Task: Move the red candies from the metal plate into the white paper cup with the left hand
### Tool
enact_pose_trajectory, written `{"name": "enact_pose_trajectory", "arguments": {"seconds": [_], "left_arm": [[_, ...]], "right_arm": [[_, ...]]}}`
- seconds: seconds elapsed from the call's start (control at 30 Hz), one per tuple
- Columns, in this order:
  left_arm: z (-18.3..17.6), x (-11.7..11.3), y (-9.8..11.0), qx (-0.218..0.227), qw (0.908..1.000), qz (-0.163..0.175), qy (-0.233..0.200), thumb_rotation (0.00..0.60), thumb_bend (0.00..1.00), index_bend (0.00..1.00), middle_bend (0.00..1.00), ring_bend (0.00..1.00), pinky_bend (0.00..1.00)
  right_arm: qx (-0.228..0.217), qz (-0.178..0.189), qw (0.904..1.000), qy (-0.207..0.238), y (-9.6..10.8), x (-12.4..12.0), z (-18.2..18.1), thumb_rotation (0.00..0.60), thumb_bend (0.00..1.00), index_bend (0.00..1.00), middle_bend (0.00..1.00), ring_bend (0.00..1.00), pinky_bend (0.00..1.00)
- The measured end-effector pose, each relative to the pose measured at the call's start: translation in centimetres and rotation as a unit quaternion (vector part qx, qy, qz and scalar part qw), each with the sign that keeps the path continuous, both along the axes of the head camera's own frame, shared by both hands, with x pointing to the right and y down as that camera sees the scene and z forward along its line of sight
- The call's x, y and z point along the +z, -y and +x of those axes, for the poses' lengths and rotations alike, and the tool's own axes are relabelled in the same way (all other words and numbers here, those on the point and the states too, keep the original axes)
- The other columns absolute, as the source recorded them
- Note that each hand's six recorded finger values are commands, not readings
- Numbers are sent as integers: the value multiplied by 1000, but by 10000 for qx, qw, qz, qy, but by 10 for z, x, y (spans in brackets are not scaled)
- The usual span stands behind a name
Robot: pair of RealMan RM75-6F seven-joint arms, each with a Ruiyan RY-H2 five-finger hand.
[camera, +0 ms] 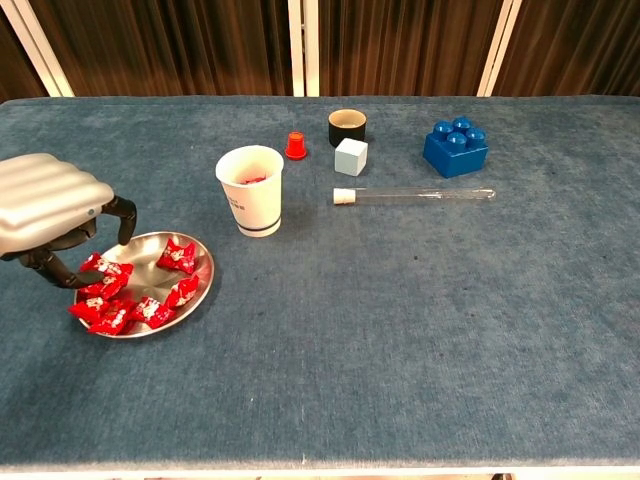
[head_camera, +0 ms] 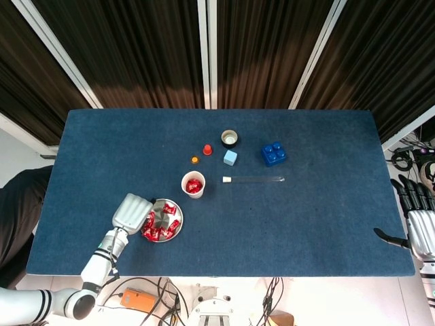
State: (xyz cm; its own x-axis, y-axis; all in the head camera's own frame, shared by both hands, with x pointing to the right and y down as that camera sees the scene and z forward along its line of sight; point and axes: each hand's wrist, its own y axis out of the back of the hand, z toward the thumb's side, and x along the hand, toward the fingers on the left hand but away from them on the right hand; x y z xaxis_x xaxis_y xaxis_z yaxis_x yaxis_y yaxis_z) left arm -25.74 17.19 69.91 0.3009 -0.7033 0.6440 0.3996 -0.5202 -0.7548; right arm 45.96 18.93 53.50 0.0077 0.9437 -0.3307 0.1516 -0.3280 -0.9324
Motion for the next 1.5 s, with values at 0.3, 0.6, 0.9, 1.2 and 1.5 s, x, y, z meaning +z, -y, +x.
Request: {"name": "enact_pose_trajectory", "arguments": {"seconds": [0.3,0.6,0.9,1.2,1.5], "left_arm": [[1,9,0,35,9998,-144,121,600,269,489,899,854,786],[3,14,1,-27,9997,-230,21,600,343,591,899,854,786],[14,-16,17,-301,9976,42,-620,600,347,593,899,854,786],[48,-70,57,-603,9797,512,-1842,600,344,592,899,854,786],[102,-62,84,-434,9751,295,-2156,600,343,592,899,854,786]], "right_arm": [[21,4,10000,-8,0,-1,1,600,185,0,27,0,83],[40,-9,10000,-7,0,1,2,600,185,0,27,0,84],[58,20,10000,-19,0,-1,2,600,185,0,27,0,86],[71,29,10000,0,-2,-1,2,600,185,0,27,0,86],[147,21,9999,-8,-4,-1,7,600,185,0,27,0,86]]}}
